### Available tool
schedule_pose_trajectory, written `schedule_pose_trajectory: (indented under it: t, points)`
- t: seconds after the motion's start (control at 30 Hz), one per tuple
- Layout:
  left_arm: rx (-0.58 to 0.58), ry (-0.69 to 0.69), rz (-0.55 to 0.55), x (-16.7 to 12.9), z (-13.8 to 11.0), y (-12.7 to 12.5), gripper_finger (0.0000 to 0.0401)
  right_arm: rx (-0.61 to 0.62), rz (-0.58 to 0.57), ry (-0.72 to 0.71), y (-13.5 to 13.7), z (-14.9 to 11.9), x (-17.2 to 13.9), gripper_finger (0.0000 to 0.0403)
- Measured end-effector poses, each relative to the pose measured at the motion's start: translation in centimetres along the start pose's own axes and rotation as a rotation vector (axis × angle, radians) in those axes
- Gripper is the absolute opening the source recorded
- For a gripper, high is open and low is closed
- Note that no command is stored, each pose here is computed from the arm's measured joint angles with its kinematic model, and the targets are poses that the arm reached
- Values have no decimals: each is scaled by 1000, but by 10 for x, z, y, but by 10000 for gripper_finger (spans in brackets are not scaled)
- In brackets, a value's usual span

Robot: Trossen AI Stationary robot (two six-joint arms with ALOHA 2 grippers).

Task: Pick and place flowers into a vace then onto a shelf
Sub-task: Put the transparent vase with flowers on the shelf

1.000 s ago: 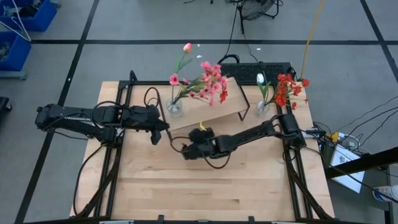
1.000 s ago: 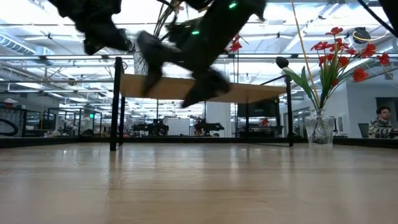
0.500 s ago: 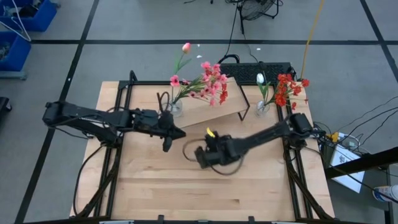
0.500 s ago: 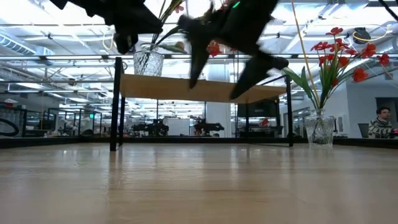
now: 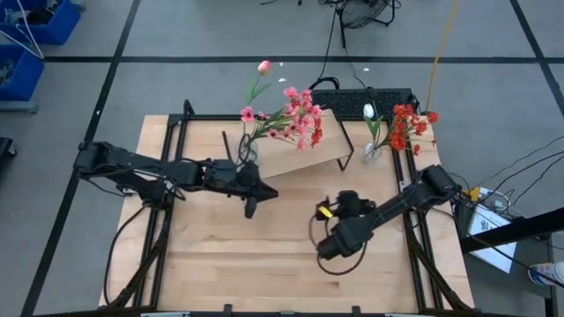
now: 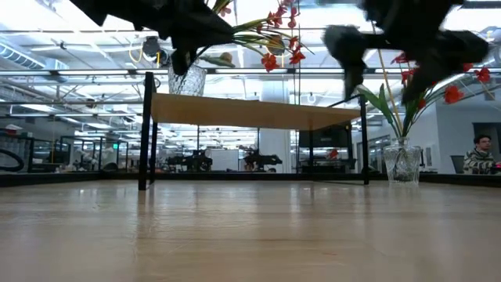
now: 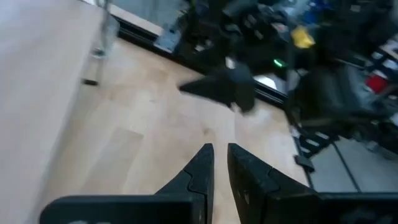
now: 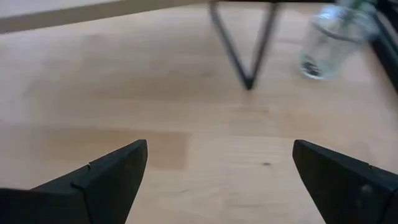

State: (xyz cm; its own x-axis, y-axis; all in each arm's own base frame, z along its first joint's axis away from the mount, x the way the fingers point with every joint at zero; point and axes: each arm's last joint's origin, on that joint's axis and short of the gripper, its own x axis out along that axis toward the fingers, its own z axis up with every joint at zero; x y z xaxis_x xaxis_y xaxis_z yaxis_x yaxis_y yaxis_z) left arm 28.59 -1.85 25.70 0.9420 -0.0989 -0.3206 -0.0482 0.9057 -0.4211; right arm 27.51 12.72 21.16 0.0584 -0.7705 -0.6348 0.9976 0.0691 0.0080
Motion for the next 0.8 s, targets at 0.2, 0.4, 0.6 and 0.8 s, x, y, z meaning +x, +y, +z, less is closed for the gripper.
schedule_pose_trajectory:
  t: [0.2,0.4,0.6,0.8]
  points:
    - [-27,55,-20,17,-11,6,51,92,-65,30,-43,-16,28,393]
    - [-39,64,6,20,-12,14,51,131,-14,-21,-84,-1,51,393]
    - [-59,37,40,19,-6,25,51,269,130,-96,-125,6,82,393]
    - [-78,21,93,17,0,40,51,375,206,-159,-145,3,113,393]
